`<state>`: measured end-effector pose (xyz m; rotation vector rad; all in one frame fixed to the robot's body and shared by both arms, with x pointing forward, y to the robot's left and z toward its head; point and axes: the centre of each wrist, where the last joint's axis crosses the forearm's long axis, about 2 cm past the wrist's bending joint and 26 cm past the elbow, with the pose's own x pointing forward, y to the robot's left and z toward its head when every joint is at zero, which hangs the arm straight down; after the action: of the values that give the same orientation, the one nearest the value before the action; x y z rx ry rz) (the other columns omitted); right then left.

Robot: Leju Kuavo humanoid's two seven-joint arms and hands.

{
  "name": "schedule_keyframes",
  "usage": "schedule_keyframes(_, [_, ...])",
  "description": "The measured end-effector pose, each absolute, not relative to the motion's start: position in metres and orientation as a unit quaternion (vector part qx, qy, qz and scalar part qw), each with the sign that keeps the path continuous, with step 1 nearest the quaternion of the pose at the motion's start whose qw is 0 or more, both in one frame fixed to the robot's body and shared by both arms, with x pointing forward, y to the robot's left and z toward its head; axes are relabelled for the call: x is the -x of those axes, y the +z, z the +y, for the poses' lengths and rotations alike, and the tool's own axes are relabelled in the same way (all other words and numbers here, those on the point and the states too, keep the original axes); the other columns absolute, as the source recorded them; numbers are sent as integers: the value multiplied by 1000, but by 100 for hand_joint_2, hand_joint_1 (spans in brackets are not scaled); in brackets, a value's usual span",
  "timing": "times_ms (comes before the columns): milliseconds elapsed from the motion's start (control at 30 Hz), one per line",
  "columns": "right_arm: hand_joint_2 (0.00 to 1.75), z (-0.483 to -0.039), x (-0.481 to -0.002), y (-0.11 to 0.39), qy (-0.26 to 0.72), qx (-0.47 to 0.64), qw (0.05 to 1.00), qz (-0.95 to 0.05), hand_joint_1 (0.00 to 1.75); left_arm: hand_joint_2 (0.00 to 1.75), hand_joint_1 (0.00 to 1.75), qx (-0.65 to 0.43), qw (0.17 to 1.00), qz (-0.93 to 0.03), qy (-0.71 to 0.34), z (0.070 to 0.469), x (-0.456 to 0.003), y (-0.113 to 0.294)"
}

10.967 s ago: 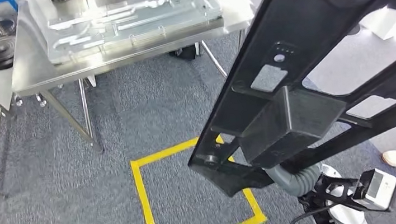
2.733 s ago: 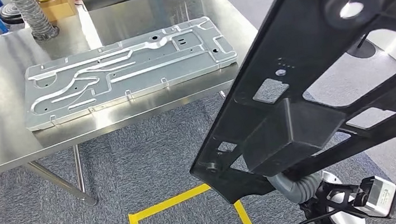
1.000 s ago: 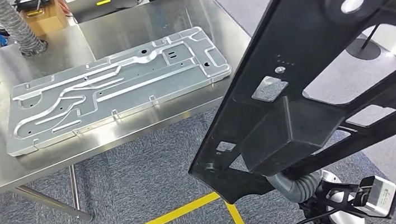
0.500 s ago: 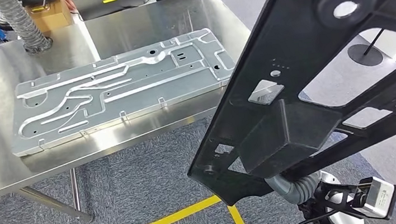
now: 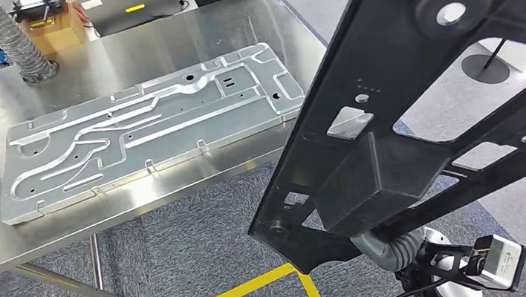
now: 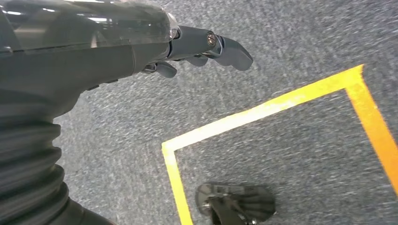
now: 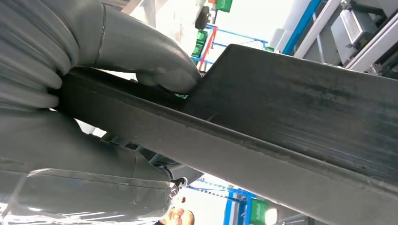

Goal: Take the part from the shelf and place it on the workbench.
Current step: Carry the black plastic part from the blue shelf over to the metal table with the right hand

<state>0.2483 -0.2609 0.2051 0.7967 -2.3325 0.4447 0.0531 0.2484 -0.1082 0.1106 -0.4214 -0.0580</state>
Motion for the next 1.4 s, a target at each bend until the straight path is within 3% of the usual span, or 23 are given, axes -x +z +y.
schedule_keyframes(1400, [175, -259, -257, 212, 170, -302, 311, -885, 173, 175, 0, -55, 976, -207, -27, 247, -55, -108])
